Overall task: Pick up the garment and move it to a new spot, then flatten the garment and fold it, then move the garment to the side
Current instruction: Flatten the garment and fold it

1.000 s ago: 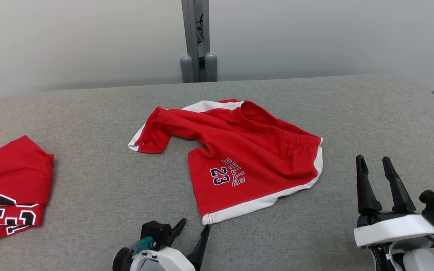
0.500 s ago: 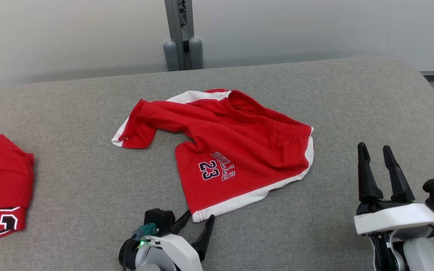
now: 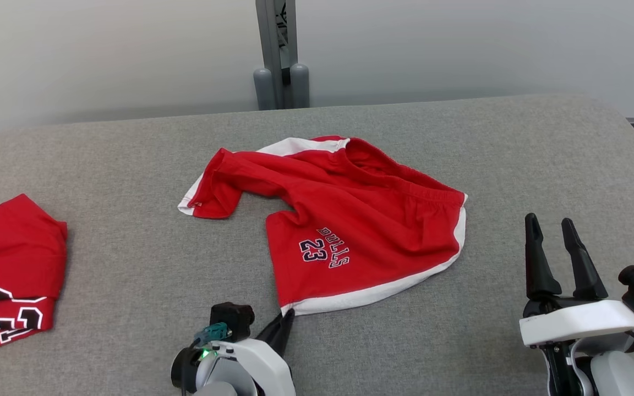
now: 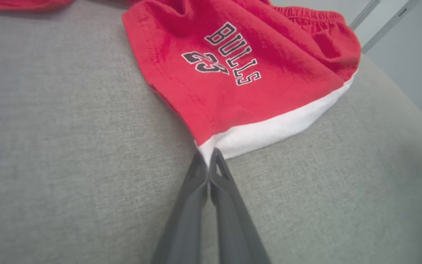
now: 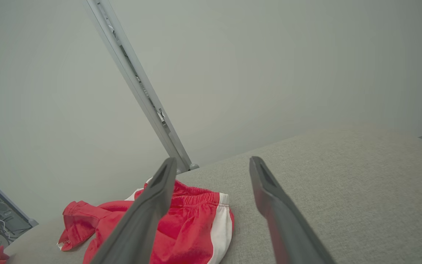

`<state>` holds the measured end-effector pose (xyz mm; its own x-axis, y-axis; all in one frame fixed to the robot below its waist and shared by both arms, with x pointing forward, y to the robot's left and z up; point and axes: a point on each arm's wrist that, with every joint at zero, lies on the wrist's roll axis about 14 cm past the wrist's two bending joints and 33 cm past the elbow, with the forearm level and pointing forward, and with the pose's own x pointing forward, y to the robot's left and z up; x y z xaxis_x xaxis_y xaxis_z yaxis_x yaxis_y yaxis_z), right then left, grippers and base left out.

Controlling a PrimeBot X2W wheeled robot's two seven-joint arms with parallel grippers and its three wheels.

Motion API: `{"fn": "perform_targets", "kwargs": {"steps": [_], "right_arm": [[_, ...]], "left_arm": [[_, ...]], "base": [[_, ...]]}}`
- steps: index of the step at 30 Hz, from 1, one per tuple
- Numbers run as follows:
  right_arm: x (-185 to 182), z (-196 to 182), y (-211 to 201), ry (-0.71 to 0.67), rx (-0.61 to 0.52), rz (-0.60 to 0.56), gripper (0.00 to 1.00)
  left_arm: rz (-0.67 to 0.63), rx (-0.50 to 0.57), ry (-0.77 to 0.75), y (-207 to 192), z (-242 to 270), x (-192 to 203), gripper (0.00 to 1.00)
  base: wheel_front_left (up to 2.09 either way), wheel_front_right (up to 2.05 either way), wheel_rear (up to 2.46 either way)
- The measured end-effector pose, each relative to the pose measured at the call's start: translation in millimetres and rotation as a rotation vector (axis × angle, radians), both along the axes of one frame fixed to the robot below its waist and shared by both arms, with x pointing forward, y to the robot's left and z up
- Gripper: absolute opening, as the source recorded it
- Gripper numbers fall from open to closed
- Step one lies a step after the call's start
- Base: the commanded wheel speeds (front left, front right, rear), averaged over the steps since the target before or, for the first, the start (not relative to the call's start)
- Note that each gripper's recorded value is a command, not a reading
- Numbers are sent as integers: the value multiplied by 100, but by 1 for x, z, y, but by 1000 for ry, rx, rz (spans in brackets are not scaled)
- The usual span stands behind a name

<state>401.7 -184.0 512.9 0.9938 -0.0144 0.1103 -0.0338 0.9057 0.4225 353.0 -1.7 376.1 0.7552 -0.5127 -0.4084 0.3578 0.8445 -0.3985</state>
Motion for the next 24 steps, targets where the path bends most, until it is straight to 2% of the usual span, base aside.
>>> {"fn": "perform_targets", "kwargs": {"steps": [9,14,24], "right_arm": [[-1,-8,17,28,-32,48,100],[2,-26,42,80,-189,158,100],[21,-68,76,185,-494,402,100]], "left_arm": [[114,81,-125,38,24,21,0],[184,141,-163,70,27,18,0],[299,168,-197,108,35,18,0]], "base": [[0,0,0],[0,0,0],[0,0,0]]}}
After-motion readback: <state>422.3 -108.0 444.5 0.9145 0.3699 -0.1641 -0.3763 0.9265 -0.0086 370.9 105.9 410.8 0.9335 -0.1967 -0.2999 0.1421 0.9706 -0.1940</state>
